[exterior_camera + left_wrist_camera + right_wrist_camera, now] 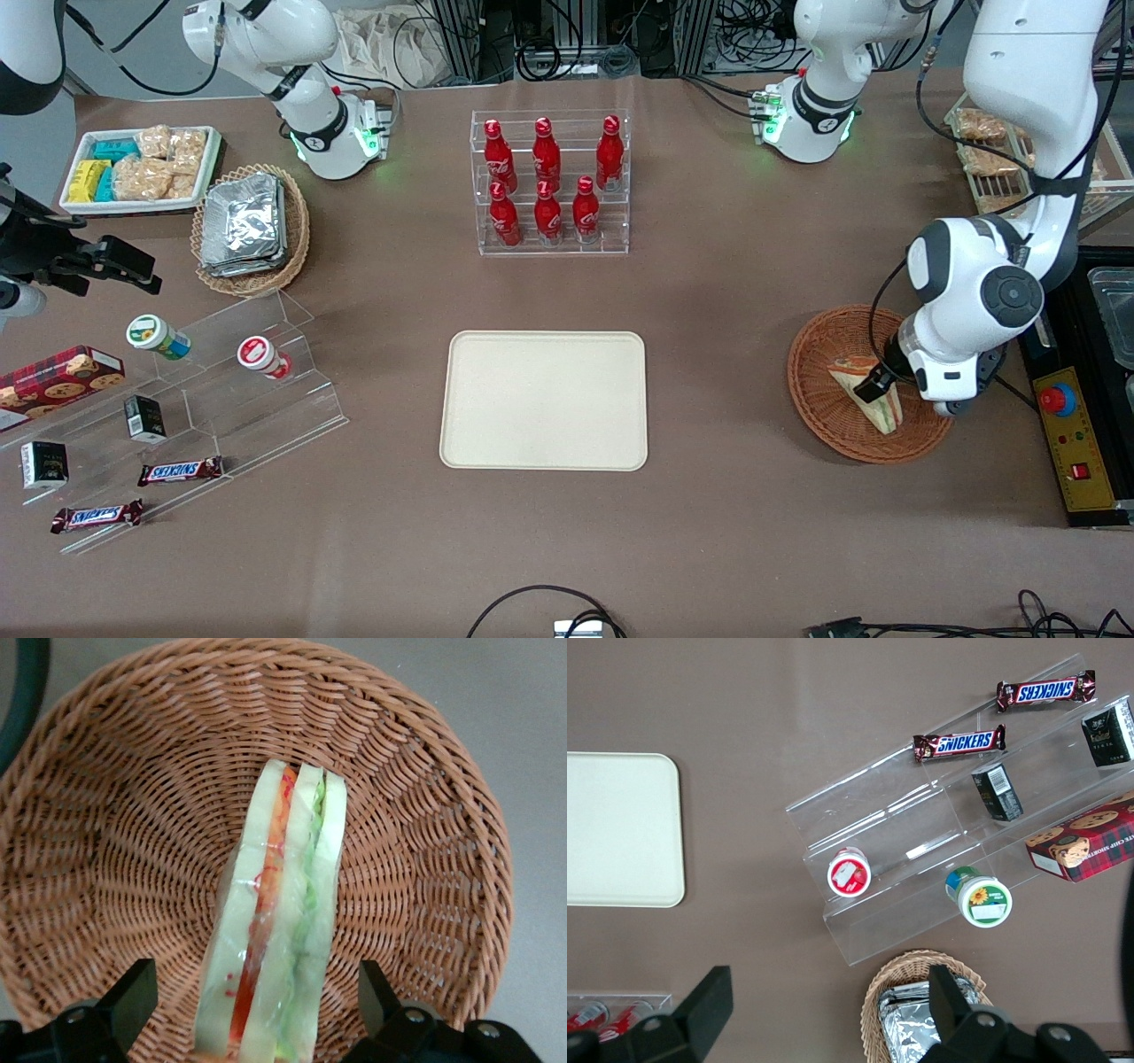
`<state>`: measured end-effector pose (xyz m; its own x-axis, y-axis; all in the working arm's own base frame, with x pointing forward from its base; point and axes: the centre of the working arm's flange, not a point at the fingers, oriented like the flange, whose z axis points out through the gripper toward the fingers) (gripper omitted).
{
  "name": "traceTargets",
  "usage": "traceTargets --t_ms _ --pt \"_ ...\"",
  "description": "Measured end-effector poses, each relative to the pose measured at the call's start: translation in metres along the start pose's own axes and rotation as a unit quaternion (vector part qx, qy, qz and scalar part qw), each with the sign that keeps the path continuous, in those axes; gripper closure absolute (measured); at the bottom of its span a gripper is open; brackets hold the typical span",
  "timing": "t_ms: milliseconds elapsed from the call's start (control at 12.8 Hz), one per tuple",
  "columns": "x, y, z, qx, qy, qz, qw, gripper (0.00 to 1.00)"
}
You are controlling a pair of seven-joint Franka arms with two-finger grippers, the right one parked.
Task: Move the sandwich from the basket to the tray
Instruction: 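Close the left gripper on the sandwich's crust edge, then lift the sandwich and carry it with the left gripper over the cream tray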
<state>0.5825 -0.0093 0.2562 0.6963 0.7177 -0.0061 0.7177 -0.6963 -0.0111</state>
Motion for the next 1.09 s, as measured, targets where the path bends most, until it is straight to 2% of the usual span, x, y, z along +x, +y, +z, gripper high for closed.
traceTargets --t_ms 234,312,545,623,701,857,1091 --pt "0.001 0.000 0.012 -0.002 0.000 -0.001 1.0000 0.05" --pt "0.001 0.000 0.012 -0.002 0.000 -0.001 1.0000 0.13" --pt "0.003 0.002 0.006 -0.007 0.005 0.003 1.0000 0.51" --pt "0.005 0.004 0.000 -0.010 0.009 0.013 0.9998 0.59" --pt "0.008 0.007 -0.011 -0.009 0.010 0.031 0.9994 0.64" --pt "0.019 0.015 -0.048 0.013 -0.007 0.072 0.9973 0.67" --pt "0.027 0.042 -0.138 0.041 -0.036 0.108 0.9926 0.81"
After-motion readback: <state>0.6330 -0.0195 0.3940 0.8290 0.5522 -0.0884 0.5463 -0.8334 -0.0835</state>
